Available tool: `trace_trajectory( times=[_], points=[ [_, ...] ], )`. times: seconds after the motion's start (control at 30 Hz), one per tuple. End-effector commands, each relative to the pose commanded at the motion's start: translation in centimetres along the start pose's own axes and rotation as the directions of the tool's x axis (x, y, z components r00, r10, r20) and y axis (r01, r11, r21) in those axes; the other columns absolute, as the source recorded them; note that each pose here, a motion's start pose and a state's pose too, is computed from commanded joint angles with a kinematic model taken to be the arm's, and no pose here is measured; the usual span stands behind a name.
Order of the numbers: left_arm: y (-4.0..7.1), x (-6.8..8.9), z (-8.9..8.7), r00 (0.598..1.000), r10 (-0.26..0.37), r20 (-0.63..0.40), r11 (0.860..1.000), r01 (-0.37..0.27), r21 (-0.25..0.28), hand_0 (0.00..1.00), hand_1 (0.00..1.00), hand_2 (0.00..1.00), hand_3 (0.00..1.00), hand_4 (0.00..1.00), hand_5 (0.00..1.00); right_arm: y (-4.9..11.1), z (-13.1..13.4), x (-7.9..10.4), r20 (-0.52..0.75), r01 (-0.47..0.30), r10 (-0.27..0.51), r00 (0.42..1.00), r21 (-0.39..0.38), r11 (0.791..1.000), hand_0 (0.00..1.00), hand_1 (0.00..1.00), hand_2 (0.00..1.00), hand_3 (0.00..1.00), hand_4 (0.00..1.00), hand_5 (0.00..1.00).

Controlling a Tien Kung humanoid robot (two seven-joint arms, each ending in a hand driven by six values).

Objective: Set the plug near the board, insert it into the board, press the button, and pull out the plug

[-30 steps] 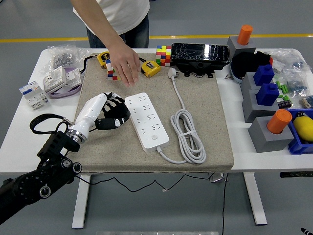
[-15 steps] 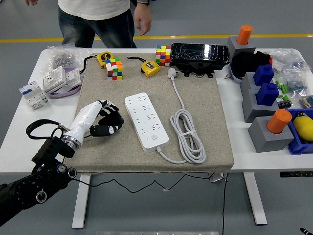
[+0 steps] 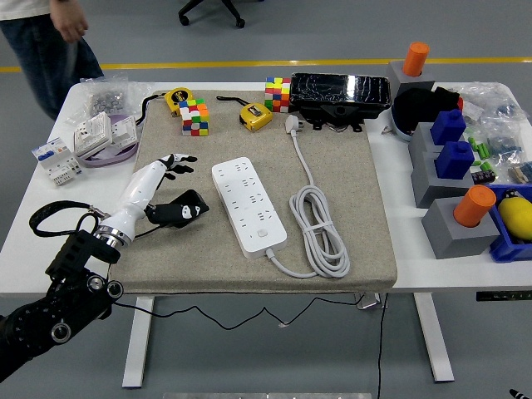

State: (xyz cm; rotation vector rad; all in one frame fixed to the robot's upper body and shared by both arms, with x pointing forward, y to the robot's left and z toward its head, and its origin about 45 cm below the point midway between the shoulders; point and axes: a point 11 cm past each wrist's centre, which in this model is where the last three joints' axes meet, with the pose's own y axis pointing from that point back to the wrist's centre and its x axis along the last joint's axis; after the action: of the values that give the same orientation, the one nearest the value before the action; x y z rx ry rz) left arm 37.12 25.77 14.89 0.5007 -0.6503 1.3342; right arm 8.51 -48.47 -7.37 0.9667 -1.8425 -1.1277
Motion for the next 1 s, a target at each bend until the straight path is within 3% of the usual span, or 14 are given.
trace_trajectory(
  times=[0.13, 0.17, 0.3, 0.53, 1.0],
  points=[
    [-0.2, 0.8, -0.8, 0.985, 0.040, -0.170, 0.996, -0.026, 0.082, 0.491, 0.613, 0.572, 0.621, 0.895, 0.214, 0.0, -0.1, -0.1, 0.000, 0.000, 0.000, 1.000, 0.000, 1.000, 0.575, 0.629, 0.601, 0.537, 0.879, 0.406],
    [-0.3, 1.2, -1.0, 0.975, 0.062, -0.214, 0.994, -0.042, 0.099, 0.458, 0.560, 0.522, 0.576, 0.839, 0.216, 0.0, -0.2, -0.2, 0.000, 0.003, -0.003, 1.000, 0.004, 1.000, 0.575, 0.629, 0.601, 0.537, 0.879, 0.406],
    [-0.6, 2.5, -1.0, 0.941, 0.123, -0.314, 0.988, -0.087, 0.128, 0.458, 0.560, 0.522, 0.576, 0.839, 0.216, 0.0, -0.5, -0.4, -0.001, 0.006, -0.006, 1.000, 0.010, 1.000, 0.575, 0.629, 0.601, 0.537, 0.879, 0.406],
    [-1.1, 3.5, -0.1, 0.932, 0.137, -0.335, 0.988, -0.106, 0.110, 0.455, 0.538, 0.514, 0.570, 0.819, 0.215, 0.0, -0.5, -0.3, -0.003, 0.004, -0.004, 1.000, 0.008, 1.000, 0.575, 0.629, 0.601, 0.537, 0.879, 0.406],
    [-0.9, 4.3, 0.3, 0.928, 0.141, -0.344, 0.989, -0.113, 0.100, 0.447, 0.517, 0.513, 0.569, 0.796, 0.194, -0.1, -1.2, -0.5, -0.011, 0.007, -0.006, 1.000, 0.016, 1.000, 0.574, 0.630, 0.602, 0.537, 0.879, 0.406]
  ],
)
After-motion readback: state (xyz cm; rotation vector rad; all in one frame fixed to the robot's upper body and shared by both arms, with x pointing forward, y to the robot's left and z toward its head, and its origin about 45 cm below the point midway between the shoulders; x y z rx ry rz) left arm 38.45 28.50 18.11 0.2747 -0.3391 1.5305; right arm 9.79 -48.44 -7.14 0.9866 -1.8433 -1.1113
